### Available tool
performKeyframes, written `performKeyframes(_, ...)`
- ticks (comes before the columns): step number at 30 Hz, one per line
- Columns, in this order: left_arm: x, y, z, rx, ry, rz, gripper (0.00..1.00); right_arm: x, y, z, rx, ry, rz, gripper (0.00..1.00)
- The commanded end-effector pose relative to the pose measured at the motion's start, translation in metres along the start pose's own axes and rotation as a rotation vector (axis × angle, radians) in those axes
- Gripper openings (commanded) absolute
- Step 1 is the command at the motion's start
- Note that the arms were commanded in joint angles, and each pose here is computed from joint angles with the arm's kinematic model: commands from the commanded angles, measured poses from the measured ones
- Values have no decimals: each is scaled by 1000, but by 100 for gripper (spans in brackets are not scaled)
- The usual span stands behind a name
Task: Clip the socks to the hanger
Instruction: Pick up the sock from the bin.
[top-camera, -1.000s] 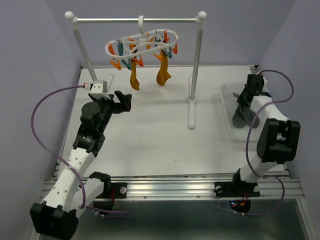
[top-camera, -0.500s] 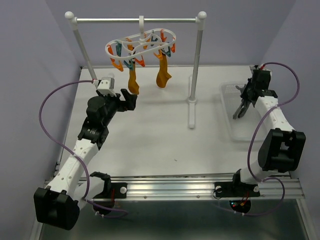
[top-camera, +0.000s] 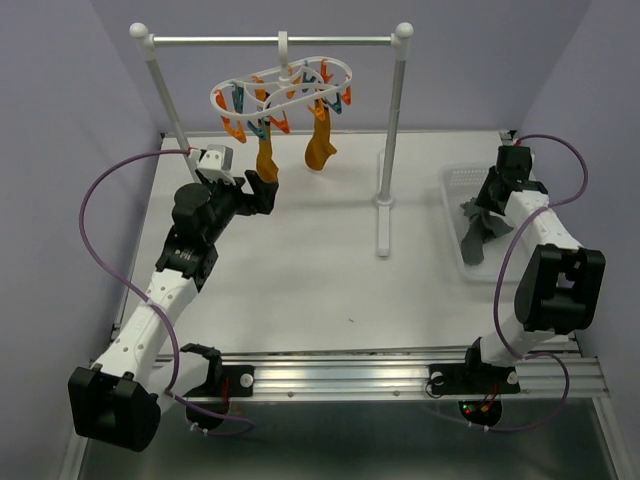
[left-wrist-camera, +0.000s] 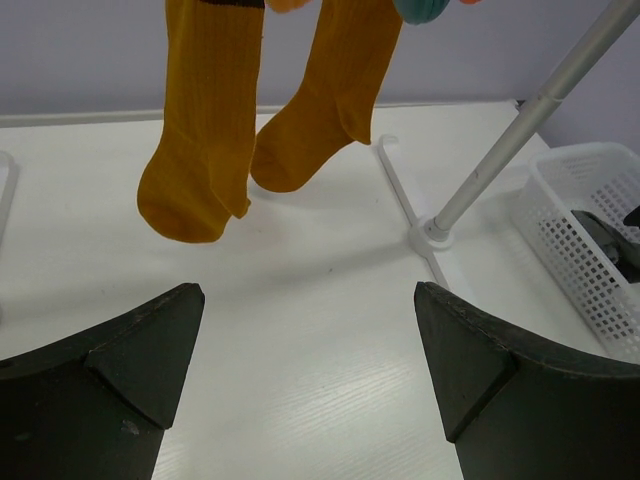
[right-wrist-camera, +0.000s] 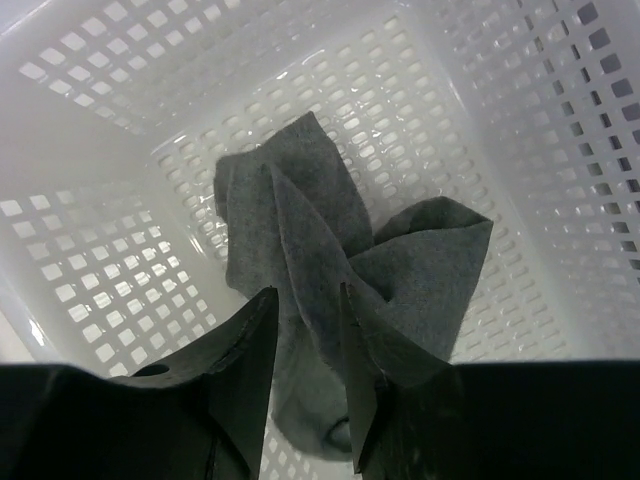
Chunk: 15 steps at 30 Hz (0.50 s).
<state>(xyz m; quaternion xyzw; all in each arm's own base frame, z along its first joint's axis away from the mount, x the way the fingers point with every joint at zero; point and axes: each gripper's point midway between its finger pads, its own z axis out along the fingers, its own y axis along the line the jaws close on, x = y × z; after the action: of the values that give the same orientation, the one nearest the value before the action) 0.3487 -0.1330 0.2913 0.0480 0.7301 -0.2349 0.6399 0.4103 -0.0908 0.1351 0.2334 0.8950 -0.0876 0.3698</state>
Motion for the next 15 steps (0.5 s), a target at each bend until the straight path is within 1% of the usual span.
performKeyframes(1,-31,-10,2,42,-80,39,99,0,-5,-1,14,-3,18,36)
performKeyframes(7,-30,-11,3,44,-75,43,99,-1,-4,-1,6,-4,12,37)
performKeyframes(8,-30,-10,3,43,-76,42,99,0,-5,-2,10,-2,-1,38)
performKeyframes(11,-29,-10,2,41,-71,42,99,4,-23,0,82,0,-13,47)
performKeyframes(12,-29,-10,2,38,-72,42,99,8,-38,1,132,8,28,48)
performKeyframes(15,-30,-8,2,25,-71,43,99,24,-60,6,186,54,165,46)
